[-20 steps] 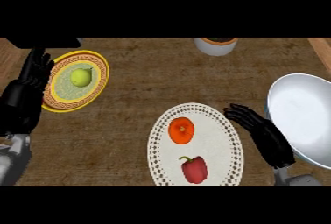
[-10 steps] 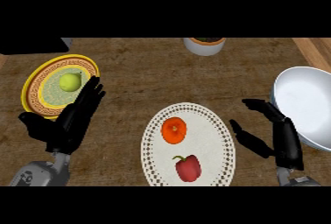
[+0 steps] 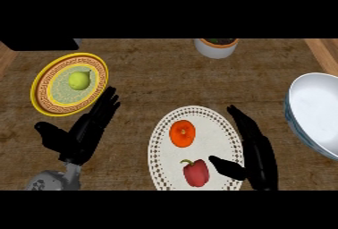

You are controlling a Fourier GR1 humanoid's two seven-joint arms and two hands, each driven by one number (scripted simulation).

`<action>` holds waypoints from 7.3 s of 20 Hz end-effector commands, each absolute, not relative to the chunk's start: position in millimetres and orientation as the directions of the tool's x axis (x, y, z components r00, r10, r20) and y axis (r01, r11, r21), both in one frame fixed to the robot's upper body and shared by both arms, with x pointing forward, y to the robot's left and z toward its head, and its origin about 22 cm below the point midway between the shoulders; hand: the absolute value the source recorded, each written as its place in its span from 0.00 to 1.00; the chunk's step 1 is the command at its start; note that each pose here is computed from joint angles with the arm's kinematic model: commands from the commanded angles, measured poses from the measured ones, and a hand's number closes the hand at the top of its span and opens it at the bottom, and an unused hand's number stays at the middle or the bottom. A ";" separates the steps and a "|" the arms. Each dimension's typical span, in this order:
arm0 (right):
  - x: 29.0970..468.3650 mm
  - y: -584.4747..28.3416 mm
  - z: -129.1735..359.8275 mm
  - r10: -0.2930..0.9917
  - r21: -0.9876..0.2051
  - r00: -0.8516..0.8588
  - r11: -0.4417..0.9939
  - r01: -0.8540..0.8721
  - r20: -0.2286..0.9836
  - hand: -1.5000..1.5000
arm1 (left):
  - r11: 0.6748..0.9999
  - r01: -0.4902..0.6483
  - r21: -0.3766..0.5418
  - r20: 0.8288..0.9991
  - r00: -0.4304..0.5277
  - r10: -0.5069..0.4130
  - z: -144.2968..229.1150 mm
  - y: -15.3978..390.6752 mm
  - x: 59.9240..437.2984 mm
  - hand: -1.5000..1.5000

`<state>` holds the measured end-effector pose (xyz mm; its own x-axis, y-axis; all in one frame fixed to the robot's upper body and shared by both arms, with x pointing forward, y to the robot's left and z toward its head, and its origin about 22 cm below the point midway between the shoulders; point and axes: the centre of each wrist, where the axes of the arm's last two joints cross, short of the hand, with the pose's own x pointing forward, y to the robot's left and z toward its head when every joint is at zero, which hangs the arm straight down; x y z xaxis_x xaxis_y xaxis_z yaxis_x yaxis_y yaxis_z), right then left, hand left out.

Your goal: Pick the squash from the placemat and place it in the bowl

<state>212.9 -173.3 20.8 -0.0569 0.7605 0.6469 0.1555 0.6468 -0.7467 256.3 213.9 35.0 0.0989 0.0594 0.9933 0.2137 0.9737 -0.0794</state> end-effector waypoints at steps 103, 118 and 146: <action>89.3 -203.9 186.9 0.979 -0.977 0.077 0.177 0.119 0.187 1.00 | 0.970 0.217 -0.107 0.991 0.099 0.087 28.2 225.5 259.1 0.50; 128.8 -230.9 220.2 0.966 -0.936 0.106 0.198 0.291 0.237 1.00 | 0.974 0.208 -0.089 0.993 0.090 0.072 20.9 206.2 269.6 0.50; 327.0 -427.9 119.0 0.848 -0.962 0.455 0.241 0.129 0.273 0.00 | 0.955 0.275 -0.108 0.993 0.070 0.092 31.1 191.3 274.5 0.50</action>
